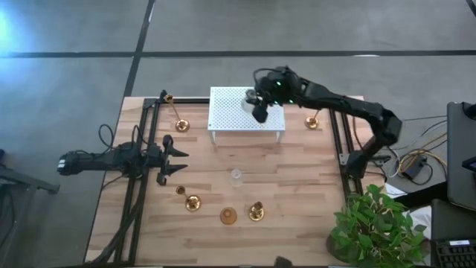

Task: Pick & Place candle stick holders
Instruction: Put the green glass candle holder on the shelf

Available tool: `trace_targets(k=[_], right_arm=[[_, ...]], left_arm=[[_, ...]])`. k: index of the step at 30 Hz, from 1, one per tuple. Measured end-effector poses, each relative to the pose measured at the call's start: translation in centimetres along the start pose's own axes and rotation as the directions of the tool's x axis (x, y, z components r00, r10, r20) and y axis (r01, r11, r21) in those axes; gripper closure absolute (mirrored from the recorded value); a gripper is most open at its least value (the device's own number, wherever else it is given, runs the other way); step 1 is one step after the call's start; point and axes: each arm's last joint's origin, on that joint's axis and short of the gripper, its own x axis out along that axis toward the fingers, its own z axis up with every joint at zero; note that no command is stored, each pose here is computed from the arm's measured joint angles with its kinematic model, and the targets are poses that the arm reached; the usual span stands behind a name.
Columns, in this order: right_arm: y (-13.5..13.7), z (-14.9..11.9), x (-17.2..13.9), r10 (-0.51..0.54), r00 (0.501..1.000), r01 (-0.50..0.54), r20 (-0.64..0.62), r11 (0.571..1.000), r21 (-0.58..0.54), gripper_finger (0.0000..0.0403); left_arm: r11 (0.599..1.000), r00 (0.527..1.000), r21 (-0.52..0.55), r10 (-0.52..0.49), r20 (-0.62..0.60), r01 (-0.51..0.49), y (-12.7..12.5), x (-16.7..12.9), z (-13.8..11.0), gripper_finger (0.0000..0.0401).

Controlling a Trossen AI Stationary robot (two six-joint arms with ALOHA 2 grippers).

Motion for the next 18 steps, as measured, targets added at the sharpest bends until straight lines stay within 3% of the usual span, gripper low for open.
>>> trace_targets(k=[9,18], right_arm=[[-0.4,-0.6,4.3,0.039,0.997,-0.042,-0.063,0.998,-0.047,0.0286],[-1.5,-0.8,4.7,0.001,0.998,-0.005,-0.057,0.997,-0.081,0.0286]], left_arm=[[1.000,1.000,0.000,0.000,0.000,0.000,0.0,0.0,0.0,0.0204],[1.000,1.000,0.000,0.000,0.000,0.000,0.0,0.0,0.0,0.0204]])
